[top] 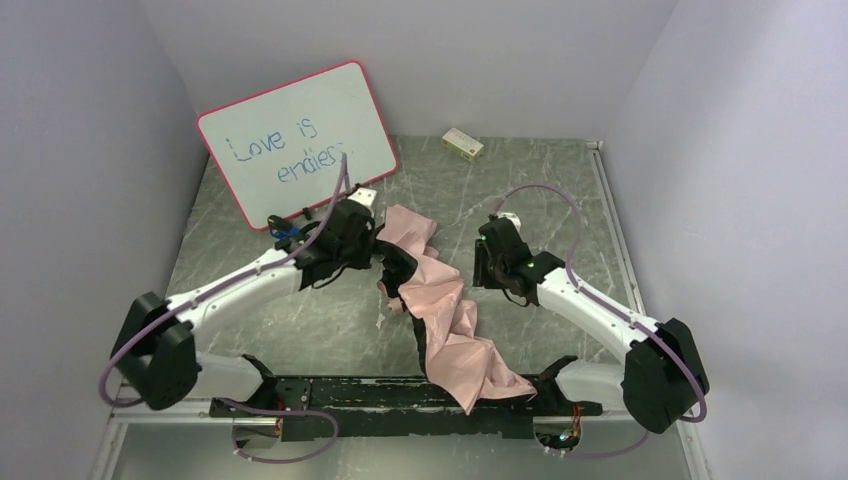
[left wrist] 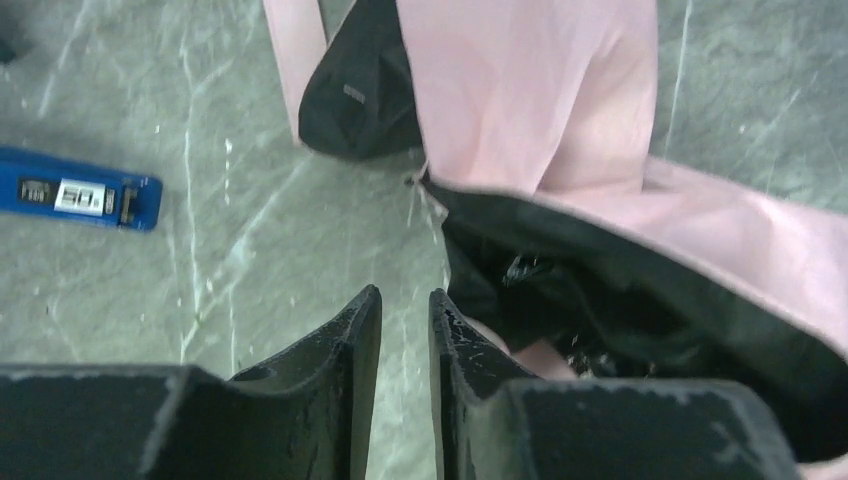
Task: Put away the umbrella
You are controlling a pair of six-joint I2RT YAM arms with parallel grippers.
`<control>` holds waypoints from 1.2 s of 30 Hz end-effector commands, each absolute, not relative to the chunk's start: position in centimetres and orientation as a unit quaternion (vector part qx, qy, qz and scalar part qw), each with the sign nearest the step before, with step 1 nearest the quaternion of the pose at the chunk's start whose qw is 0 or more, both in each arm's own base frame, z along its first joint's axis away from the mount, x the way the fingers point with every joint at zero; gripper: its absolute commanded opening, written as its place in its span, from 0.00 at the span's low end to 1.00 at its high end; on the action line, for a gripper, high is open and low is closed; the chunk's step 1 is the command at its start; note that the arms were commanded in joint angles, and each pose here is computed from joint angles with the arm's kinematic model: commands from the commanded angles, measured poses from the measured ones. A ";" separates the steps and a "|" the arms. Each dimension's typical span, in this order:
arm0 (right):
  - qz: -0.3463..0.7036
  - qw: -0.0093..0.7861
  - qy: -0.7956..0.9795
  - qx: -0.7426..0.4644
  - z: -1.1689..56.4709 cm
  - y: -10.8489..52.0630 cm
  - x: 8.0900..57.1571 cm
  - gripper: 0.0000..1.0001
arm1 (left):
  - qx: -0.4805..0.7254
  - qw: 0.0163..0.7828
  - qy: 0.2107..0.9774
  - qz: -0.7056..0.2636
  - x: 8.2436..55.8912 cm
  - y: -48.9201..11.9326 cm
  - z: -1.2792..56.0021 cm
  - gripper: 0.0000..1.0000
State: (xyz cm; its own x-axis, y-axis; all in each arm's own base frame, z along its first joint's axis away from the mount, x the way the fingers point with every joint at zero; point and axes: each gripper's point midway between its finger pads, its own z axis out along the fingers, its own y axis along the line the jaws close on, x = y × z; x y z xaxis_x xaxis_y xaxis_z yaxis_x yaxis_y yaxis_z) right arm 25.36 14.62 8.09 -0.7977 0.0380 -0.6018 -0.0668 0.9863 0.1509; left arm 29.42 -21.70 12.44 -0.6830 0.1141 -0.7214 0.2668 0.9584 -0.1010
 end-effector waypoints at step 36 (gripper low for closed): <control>0.249 0.164 0.951 -0.083 2.5 20.0 21.5 0.41 | 0.160 0.288 0.937 -0.113 25.2 -29.1 3.0 0.05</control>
